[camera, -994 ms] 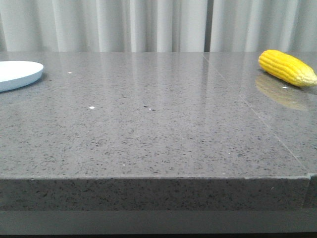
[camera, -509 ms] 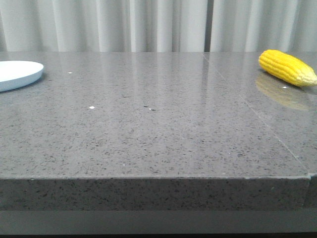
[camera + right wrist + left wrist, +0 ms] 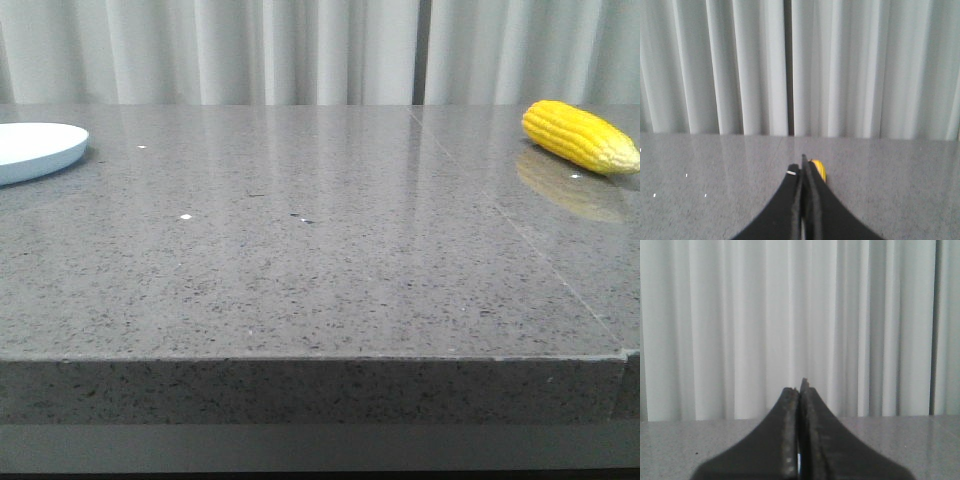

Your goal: Place corn on plate with both arms

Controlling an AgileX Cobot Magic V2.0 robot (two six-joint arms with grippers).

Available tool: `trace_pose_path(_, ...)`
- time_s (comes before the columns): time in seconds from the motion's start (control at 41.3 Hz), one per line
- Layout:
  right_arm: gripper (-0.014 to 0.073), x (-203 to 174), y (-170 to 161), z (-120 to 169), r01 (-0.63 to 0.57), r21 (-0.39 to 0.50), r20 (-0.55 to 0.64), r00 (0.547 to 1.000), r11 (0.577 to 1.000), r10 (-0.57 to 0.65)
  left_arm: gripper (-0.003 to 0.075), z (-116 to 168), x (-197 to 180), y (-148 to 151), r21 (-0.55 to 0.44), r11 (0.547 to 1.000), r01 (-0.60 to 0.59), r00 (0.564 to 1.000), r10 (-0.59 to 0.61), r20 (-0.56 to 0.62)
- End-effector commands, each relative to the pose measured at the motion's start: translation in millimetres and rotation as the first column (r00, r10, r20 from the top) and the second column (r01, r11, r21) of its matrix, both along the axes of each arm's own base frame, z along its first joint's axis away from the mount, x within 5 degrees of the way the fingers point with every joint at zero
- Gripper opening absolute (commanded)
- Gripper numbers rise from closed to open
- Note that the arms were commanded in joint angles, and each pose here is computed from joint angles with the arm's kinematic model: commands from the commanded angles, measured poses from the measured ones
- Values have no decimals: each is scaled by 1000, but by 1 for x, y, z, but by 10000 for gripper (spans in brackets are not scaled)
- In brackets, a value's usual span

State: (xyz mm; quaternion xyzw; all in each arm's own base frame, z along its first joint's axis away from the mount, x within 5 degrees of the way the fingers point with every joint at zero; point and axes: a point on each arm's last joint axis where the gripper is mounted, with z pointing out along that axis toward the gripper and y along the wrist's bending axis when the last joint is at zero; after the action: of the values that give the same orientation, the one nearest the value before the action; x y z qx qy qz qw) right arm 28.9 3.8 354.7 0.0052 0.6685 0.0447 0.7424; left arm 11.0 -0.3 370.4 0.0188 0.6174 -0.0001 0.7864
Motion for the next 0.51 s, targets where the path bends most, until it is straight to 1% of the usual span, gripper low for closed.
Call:
trace_pose_path(0.0,-67,8,0,26,1,-1,-12,1000,1000,-1,-20,28,8,0,-4,1000,3,999,-3,-34)
trace_pose_path(0.097,-67,22,1,34,-7,-6,-118,993,1000,6,-20,36,22,-1,0,1000,3,988,-3,-155)
trace_pose_path(0.194,-67,41,2,30,-11,-8,-221,975,1000,9,-20,31,42,-2,3,1000,4,967,-3,-254)
trace_pose_path(0.267,-67,55,2,23,-14,-9,-299,954,1000,11,-20,23,55,-2,5,1000,4,942,-2,-336)
trace_pose_path(0.388,-67,73,2,15,-17,-9,-386,922,1000,12,-20,12,70,-2,8,1000,6,891,-1,-453)
trace_pose_path(0.485,-67,85,3,9,-17,-9,-432,902,1000,12,-20,7,81,-3,10,1000,6,864,0,-503)
